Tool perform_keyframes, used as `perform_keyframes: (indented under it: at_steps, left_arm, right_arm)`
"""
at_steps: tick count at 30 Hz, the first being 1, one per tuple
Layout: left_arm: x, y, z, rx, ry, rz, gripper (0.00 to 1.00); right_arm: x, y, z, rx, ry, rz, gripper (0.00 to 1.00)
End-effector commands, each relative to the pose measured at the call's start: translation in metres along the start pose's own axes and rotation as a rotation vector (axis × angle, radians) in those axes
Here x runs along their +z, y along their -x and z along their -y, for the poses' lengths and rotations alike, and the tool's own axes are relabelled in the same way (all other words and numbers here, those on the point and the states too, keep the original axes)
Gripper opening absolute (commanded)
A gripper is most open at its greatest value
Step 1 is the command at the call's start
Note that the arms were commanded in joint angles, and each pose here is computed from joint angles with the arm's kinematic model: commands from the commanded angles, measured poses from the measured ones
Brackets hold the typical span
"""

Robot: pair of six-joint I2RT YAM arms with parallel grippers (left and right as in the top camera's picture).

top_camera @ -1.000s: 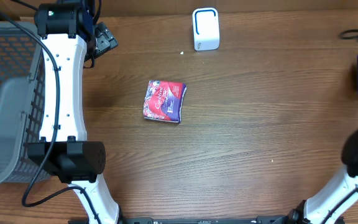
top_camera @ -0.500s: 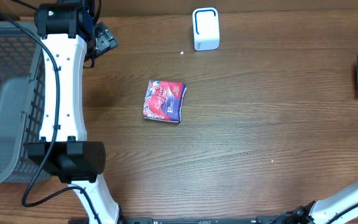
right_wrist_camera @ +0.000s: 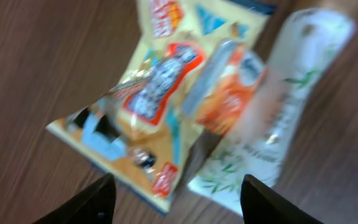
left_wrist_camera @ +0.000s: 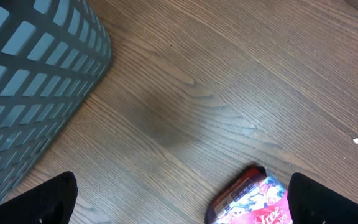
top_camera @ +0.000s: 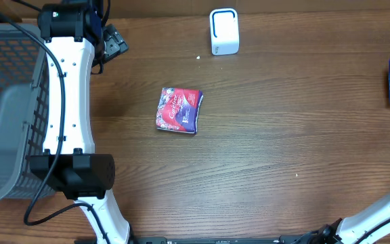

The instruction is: Scan the item barcode

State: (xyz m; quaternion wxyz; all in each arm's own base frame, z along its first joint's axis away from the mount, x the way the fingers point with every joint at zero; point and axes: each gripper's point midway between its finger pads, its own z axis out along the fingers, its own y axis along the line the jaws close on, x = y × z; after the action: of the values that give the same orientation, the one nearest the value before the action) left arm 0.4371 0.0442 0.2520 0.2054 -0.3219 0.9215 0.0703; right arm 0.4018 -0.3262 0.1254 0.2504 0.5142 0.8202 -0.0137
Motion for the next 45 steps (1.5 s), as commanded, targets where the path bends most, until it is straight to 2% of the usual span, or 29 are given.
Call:
perform_keyframes:
  at_steps: [1,4,6,8,10,12,13,19,24,27,31,32,33,34,40,42,45]
  left_arm:
    - [0.005,0.0,0.0,-0.008,0.009,-0.006,1.0]
    - [0.005,0.0,0.0,-0.008,0.009,-0.006,1.0]
    - [0.005,0.0,0.0,-0.008,0.009,-0.006,1.0]
    - [0.005,0.0,0.0,-0.008,0.009,-0.006,1.0]
    - [0.005,0.001,0.0,-0.008,0.009,-0.006,1.0]
    - [0.005,0.001,0.0,-0.008,0.009,-0.006,1.0]
    - [0.005,0.0,0.0,-0.008,0.009,-0.006,1.0]
    - [0.005,0.0,0.0,-0.008,0.009,-0.006,1.0]
    - [0.005,0.0,0.0,-0.008,0.009,-0.006,1.0]
    - [0.005,0.001,0.0,-0.008,0.009,-0.006,1.0]
    - [0.005,0.0,0.0,-0.008,0.009,-0.006,1.0]
    - [0.005,0.001,0.0,-0.008,0.009,-0.006,1.0]
    - [0.005,0.0,0.0,-0.008,0.009,-0.006,1.0]
    - [0.005,0.001,0.0,-0.008,0.009,-0.006,1.0]
    - [0.005,0.0,0.0,-0.008,0.009,-0.006,1.0]
    - [0.005,0.0,0.0,-0.008,0.009,-0.006,1.0]
    - [0.005,0.0,0.0,-0.008,0.009,-0.006,1.0]
  right_arm:
    - [-0.034,-0.008,-0.048,-0.059,0.226,-0.031,0.66]
    - [-0.073,-0.017,-0.089,-0.103,0.429,-0.054,0.67]
    - [-0.109,-0.036,-0.128,-0.203,0.64,-0.101,0.68]
    - [-0.141,-0.062,-0.162,-0.298,0.828,-0.162,0.75]
    - [-0.16,-0.093,-0.189,-0.362,0.935,-0.237,0.86]
    - [-0.163,-0.126,-0.209,-0.409,0.945,-0.306,0.99]
    - [-0.162,-0.144,-0.219,-0.439,0.932,-0.334,1.0]
    - [-0.165,-0.26,-0.275,-0.678,0.904,-0.413,1.0]
    - [-0.168,-0.354,-0.31,-0.896,0.869,-0.355,1.0]
    - [-0.172,-0.412,-0.33,-0.991,0.909,-0.348,1.0]
    - [-0.17,-0.46,-0.35,-1.041,0.979,-0.355,1.0]
    - [-0.166,-0.472,-0.355,-1.055,0.993,-0.355,0.99]
    - [-0.16,-0.484,-0.358,-1.068,0.998,-0.354,0.82]
    - [-0.155,-0.492,-0.359,-1.072,0.996,-0.357,0.75]
    - [-0.116,-0.532,-0.357,-1.068,0.936,-0.396,0.72]
    - [-0.103,-0.539,-0.355,-1.075,0.907,-0.392,0.62]
    - [-0.087,-0.546,-0.349,-1.082,0.868,-0.395,0.53]
